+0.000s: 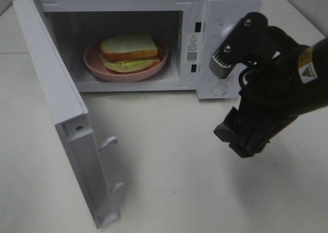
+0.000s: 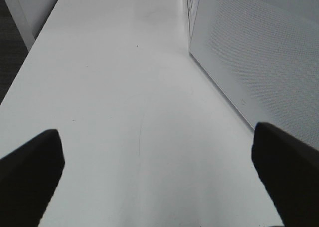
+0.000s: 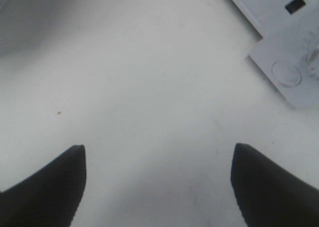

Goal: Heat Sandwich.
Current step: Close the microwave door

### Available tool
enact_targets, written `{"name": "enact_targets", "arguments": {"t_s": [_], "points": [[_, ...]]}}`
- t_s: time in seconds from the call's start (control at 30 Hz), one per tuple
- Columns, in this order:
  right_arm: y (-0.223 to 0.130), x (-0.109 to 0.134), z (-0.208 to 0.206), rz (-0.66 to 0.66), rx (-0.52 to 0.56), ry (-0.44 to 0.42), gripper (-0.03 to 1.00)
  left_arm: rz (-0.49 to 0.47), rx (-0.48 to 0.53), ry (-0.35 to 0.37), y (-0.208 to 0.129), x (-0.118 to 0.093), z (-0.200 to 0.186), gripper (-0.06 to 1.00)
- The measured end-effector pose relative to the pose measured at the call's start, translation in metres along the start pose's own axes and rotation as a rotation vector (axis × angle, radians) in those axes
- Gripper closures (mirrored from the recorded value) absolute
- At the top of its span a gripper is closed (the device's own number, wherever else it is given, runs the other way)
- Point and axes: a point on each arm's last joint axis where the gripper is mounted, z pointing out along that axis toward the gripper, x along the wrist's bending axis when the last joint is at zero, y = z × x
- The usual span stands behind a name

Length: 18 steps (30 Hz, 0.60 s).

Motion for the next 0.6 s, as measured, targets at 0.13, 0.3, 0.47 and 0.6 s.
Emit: {"name": "enact_targets", "arguments": {"t_s": [0.13, 0.3, 0.47, 0.6], "points": [[-0.009, 0.002, -0.008, 0.074, 0.024, 0.001, 0.2, 0.0, 0.0, 0.0, 0.0, 0.0, 0.0, -0.02], [-0.024, 0.004, -0.024, 0.153, 0.066, -0.002, 0.2, 0.0, 0.0, 0.0, 0.0, 0.0, 0.0, -0.02], [-0.036, 0.005, -0.045, 0.201, 0.089, -0.011, 0.2, 0.0, 0.0, 0.0, 0.0, 0.0, 0.0, -0.02], [-0.052, 0.006, -0.078, 0.245, 0.053, -0.031, 0.2, 0.0, 0.0, 0.0, 0.0, 0.0, 0.0, -0.02]]}}
